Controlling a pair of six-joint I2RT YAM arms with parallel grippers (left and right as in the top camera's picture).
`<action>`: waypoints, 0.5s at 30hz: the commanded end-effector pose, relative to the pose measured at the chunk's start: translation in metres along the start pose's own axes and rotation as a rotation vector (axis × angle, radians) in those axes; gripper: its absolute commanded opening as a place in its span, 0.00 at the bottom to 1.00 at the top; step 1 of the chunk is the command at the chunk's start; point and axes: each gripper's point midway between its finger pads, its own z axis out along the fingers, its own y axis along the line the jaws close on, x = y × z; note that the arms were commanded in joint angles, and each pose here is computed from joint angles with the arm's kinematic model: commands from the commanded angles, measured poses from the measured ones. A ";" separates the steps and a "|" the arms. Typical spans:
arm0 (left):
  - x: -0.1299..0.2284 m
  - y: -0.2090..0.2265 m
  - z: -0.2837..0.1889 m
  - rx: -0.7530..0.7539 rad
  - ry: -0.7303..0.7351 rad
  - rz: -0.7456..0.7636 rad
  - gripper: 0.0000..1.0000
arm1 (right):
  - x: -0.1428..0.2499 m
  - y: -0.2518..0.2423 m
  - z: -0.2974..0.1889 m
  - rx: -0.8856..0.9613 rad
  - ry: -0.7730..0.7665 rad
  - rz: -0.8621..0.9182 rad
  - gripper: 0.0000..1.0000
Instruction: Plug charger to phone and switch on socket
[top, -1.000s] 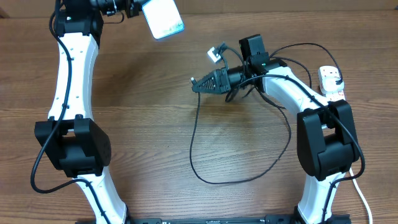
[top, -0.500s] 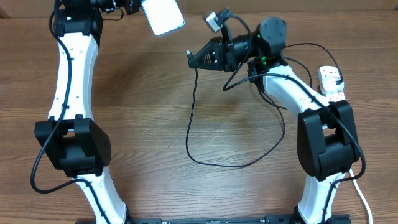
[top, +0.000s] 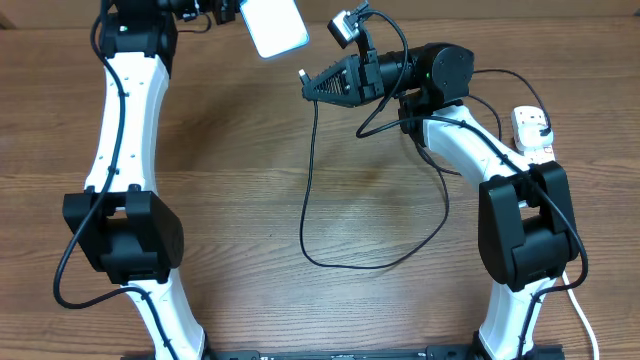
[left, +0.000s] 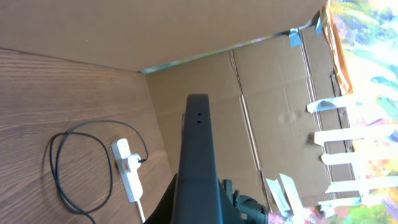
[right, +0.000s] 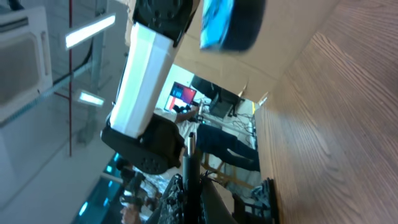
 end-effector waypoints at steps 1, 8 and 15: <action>0.007 -0.021 0.003 0.026 0.021 0.034 0.04 | -0.009 0.016 0.001 -0.019 -0.044 0.000 0.04; 0.012 -0.023 0.010 0.031 0.037 0.035 0.04 | -0.016 0.018 0.000 -0.031 -0.087 0.004 0.04; 0.016 -0.024 0.013 0.036 0.051 0.029 0.04 | -0.020 0.018 0.000 -0.035 -0.106 0.025 0.04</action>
